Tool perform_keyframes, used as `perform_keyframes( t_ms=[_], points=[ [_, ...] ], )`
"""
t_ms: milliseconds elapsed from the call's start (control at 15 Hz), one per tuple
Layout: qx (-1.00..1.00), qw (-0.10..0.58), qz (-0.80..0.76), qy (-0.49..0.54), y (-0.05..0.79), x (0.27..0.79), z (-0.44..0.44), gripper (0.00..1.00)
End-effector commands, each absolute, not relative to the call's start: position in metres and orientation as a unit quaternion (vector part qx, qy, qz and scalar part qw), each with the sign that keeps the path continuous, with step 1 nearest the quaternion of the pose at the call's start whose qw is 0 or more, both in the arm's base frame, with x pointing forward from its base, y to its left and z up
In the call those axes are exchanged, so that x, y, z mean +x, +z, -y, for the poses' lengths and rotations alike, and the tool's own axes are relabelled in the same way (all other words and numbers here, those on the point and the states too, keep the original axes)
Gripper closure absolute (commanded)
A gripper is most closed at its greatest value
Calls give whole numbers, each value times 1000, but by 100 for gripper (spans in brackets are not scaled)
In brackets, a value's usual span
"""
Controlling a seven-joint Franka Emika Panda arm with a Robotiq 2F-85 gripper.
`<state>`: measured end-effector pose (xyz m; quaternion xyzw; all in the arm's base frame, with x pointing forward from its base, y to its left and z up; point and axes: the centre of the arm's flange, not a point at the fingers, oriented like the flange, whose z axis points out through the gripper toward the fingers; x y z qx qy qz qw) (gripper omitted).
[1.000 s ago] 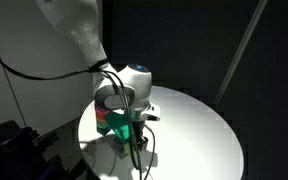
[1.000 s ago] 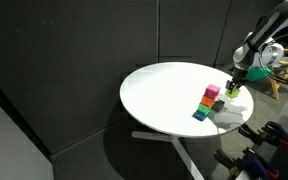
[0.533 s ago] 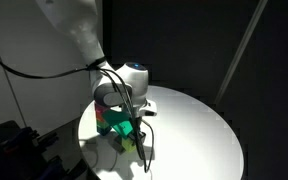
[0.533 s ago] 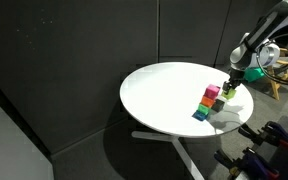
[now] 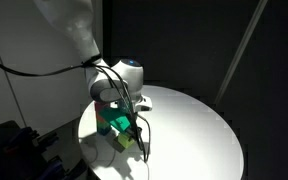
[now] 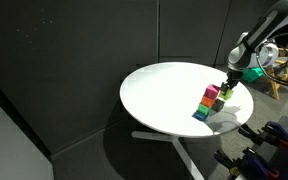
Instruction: Put the light green block on the gray block
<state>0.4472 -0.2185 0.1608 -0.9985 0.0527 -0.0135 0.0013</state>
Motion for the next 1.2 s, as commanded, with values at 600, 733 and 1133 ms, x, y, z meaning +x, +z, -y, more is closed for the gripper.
perform_keyframes(
  t_ms=[600,733,1133],
  points=[
    [-1000,-5,-12,-21,169,452,187,75],
    [-1000,-6,-8,-21,167,453,184,75],
    [-1000,-14,-2,-17,164,455,180,75]
  ],
)
